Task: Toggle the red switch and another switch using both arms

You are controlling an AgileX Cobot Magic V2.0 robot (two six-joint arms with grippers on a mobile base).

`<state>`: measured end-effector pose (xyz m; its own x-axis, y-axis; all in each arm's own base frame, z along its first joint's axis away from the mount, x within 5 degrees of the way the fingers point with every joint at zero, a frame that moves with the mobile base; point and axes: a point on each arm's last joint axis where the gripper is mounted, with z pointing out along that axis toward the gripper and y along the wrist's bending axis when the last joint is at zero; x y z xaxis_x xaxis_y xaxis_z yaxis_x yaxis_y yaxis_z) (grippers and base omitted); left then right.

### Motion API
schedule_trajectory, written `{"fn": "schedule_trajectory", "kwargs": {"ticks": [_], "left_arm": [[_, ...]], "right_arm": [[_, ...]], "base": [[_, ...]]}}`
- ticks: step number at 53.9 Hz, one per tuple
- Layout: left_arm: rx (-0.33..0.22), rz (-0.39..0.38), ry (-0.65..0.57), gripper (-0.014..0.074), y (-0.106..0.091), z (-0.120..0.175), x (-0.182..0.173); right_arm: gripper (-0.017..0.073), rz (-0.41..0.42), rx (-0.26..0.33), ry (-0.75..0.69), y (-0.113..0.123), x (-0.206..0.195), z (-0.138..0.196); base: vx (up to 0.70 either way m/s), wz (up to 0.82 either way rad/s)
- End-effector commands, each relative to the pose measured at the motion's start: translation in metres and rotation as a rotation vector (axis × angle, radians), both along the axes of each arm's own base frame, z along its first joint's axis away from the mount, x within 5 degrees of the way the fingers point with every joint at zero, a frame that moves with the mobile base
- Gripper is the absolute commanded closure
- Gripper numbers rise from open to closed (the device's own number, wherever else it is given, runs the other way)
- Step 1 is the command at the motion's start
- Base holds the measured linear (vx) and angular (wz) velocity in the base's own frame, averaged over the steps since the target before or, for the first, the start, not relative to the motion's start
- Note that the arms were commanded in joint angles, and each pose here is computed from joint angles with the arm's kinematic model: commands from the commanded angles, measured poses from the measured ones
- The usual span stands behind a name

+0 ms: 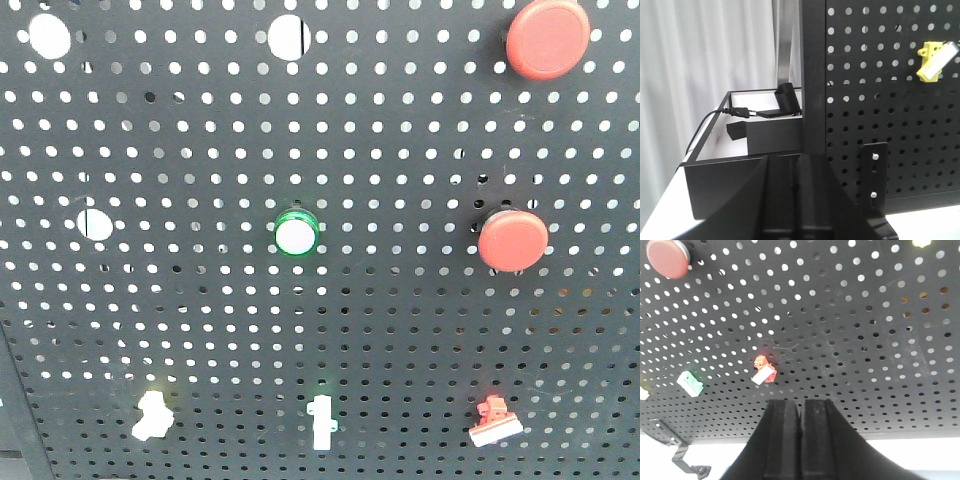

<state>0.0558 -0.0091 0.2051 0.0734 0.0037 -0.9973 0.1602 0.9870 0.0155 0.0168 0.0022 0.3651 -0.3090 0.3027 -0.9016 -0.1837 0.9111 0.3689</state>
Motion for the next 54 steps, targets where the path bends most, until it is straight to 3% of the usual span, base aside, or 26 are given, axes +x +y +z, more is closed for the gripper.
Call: {"fn": "schedule_trajectory", "kwargs": {"ticks": [1,18,24,29,31,35,44,54], "left_arm": [[-0.018,0.008,-0.070,0.0591,0.001,0.001,-0.001],[-0.018,0.008,-0.070,0.0591,0.001,0.001,-0.001],[-0.018,0.008,-0.070,0.0591,0.001,0.001,-0.001],[-0.018,0.008,-0.070,0.0591,0.001,0.001,-0.001],[-0.018,0.008,-0.070,0.0591,0.001,0.001,-0.001],[-0.018,0.008,-0.070,0.0591,0.001,0.001,-0.001],[-0.018,0.008,-0.070,0.0591,0.001,0.001,-0.001],[-0.018,0.008,-0.070,0.0591,0.001,0.001,-0.001]], "right_arm": [[0.0566,-0.005,0.022,-0.096,0.000,0.001,0.016],[0.0566,-0.005,0.022,-0.096,0.000,0.001,0.016],[0.0566,0.001,-0.127,-0.162,0.001,0.009,0.009],[0.0566,0.054,-0.275,-0.268,0.011,0.031,-0.024],[0.0566,0.070,-0.316,-0.299,0.015,0.039,-0.041],[0.0566,0.077,-0.343,-0.332,0.020,0.051,-0.077],[0.0566,-0.059,-0.279,-0.314,0.013,0.060,-0.140],[0.0566,-0.253,-0.311,-0.321,-0.002,0.050,-0.162]], "base": [[0.00,0.00],[0.00,0.00],[0.00,0.00],[0.00,0.00],[0.00,0.00],[0.00,0.00],[0.00,0.00],[0.00,0.00]]}}
